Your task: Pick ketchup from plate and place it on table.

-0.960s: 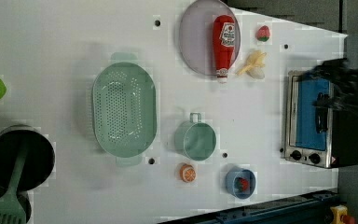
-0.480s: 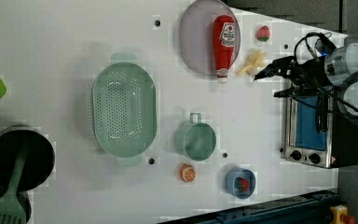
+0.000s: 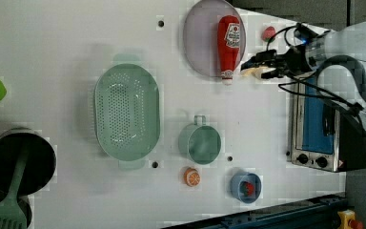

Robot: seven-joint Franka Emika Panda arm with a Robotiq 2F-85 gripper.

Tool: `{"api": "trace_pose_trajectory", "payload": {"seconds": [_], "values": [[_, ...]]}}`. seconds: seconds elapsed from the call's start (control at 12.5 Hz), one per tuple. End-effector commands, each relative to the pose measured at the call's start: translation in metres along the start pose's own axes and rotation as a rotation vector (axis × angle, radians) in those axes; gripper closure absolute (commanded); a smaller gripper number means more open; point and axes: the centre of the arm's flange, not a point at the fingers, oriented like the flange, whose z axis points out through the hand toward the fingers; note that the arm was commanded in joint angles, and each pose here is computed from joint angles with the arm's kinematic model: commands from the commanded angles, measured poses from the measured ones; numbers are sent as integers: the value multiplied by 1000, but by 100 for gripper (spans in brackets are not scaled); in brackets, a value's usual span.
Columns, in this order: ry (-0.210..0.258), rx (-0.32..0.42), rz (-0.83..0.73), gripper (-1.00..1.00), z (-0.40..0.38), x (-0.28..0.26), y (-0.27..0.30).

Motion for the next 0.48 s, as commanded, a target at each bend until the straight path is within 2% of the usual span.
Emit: {"api": "trace_pose_trajectory", "payload": {"seconds": [0.08,0.32,0.48], "values": [[45,17,-126,-100,13,21,-1],[107,30,-135,-100,44,40,-9],[157,14,-160,-100,65,51,-10]]}}
